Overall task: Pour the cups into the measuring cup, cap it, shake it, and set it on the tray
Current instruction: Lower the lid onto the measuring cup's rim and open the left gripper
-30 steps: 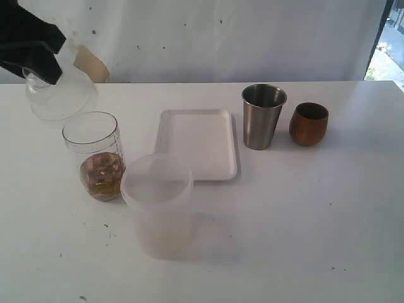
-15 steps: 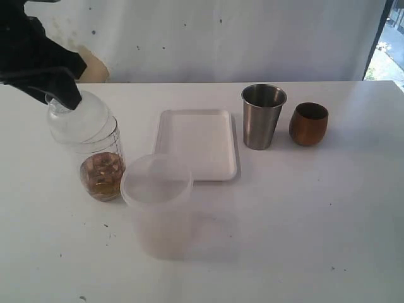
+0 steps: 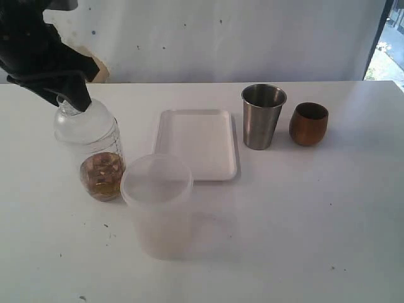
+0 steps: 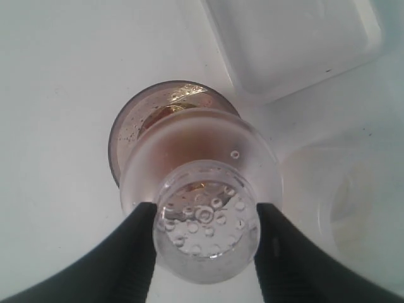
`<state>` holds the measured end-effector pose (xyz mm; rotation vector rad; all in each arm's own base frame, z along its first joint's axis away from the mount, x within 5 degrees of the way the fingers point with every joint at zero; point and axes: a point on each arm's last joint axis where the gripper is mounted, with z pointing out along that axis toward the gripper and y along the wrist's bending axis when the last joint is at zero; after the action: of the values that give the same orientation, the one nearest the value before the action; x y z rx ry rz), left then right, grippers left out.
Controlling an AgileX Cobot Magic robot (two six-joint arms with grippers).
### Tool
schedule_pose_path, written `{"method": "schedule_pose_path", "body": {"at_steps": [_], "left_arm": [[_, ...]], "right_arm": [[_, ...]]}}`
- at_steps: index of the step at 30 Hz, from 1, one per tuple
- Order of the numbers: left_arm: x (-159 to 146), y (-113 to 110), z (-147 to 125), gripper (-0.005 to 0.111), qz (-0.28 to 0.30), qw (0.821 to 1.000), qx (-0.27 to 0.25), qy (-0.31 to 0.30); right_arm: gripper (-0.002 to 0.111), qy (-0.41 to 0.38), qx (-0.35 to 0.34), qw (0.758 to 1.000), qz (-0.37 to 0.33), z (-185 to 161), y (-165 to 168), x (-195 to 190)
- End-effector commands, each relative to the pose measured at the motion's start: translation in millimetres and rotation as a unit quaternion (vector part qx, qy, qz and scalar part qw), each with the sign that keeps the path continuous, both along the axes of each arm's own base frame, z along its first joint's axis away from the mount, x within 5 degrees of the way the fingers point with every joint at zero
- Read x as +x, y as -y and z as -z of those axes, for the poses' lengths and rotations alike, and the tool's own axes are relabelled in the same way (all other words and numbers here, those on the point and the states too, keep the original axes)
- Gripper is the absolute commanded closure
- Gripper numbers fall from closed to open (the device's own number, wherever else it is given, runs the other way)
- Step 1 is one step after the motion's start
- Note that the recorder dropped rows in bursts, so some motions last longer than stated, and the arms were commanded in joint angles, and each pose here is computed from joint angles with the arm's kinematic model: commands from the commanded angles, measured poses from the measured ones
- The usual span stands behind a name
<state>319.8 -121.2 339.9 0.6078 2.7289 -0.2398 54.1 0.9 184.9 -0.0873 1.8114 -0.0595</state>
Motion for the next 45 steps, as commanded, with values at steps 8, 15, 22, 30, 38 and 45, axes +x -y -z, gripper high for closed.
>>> {"method": "schedule_pose_path", "body": {"at_steps": [8,15,22,30,38,45], "left_arm": [[2,0,0,0.107,0.003,1.000,0.011,0.005],[4,1,-13,0.107,0.003,1.000,0.002,0.028],[7,0,-17,0.107,-0.001,0.999,0.009,0.038],[16,3,-4,0.107,-0.011,1.000,0.011,0.017],[19,4,1,0.107,0.002,1.000,0.018,0.014],[20,8,7,0.107,0.002,1.000,0.001,-0.002]], "right_arm": [[0.108,0.005,0.003,1.000,0.002,1,0,0],[0.108,0.005,0.003,1.000,0.002,1,0,0],[0.108,0.005,0.003,1.000,0.002,1,0,0],[0.108,0.005,0.003,1.000,0.002,1,0,0],[0.108,0.005,0.003,1.000,0.002,1,0,0],[0.108,0.005,0.003,1.000,0.002,1,0,0]]}}
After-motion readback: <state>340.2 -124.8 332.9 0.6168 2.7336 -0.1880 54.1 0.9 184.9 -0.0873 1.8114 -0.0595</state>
